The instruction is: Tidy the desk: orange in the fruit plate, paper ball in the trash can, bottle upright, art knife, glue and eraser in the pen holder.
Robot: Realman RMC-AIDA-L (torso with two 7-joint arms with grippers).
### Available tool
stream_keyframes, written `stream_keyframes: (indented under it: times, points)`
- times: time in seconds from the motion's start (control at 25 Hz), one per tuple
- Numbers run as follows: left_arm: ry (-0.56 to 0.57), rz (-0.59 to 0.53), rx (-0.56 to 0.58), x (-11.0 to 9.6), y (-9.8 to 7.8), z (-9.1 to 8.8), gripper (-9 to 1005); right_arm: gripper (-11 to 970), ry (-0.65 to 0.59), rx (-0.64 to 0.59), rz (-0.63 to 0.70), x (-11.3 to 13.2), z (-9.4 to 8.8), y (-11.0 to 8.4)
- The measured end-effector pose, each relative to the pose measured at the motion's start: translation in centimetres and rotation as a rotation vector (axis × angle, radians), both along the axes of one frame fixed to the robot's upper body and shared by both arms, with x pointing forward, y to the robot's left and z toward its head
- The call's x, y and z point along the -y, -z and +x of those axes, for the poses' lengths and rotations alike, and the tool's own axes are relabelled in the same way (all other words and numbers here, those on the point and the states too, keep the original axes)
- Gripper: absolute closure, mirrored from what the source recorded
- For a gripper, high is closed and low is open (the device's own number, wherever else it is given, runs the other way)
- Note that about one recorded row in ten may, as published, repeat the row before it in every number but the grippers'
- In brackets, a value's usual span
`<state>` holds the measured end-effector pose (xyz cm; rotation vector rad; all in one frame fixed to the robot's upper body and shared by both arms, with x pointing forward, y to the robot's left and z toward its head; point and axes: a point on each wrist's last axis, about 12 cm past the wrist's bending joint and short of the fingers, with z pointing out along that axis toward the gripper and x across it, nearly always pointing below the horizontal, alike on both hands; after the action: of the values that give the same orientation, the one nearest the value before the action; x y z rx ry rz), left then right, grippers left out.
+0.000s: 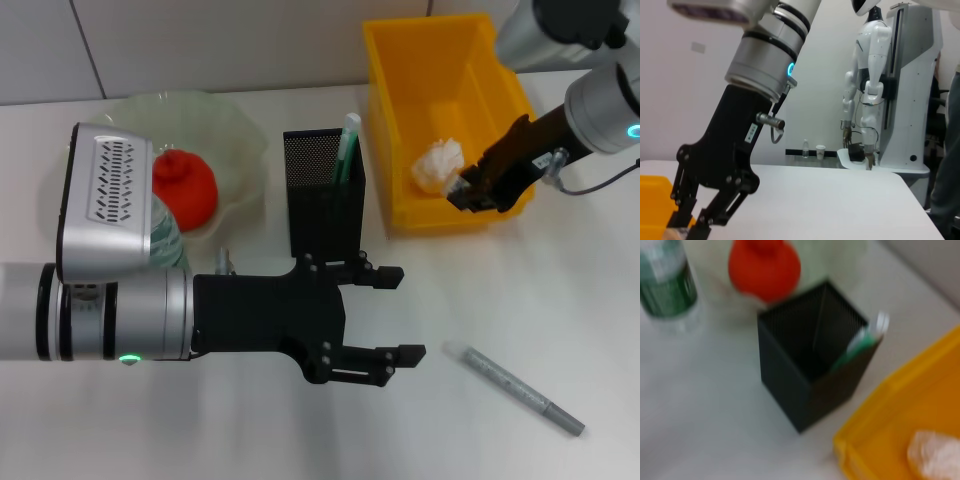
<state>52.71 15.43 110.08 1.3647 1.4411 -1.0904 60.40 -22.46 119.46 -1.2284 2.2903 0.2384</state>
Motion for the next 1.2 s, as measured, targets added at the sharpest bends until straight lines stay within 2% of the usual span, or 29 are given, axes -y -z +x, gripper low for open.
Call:
stream_keyframes:
  times: [0.32, 0.48, 0.8, 1.2]
  points:
    - [-0.034, -0.003, 0.010, -1.1, 0.4, 0.1, 210, 699, 0.002, 0.089, 0.145, 0.7, 0.3, -0.5]
    - [-0.084, -0.026, 0.002, -2.7, 1.0, 0.2, 210, 699, 0.013, 0.128, 0.224, 1.1, 0.8, -0.6]
    - [-0.094, -0.045, -0.001, -4.6, 1.3, -0.6, 210, 698, 0.017, 0.148, 0.310, 1.3, 1.6, -0.5]
    - [-0.070, -0.050, -0.004, -5.6, 1.1, -1.0, 210, 698, -0.013, 0.186, 0.459, 1.1, 2.5, 1.1]
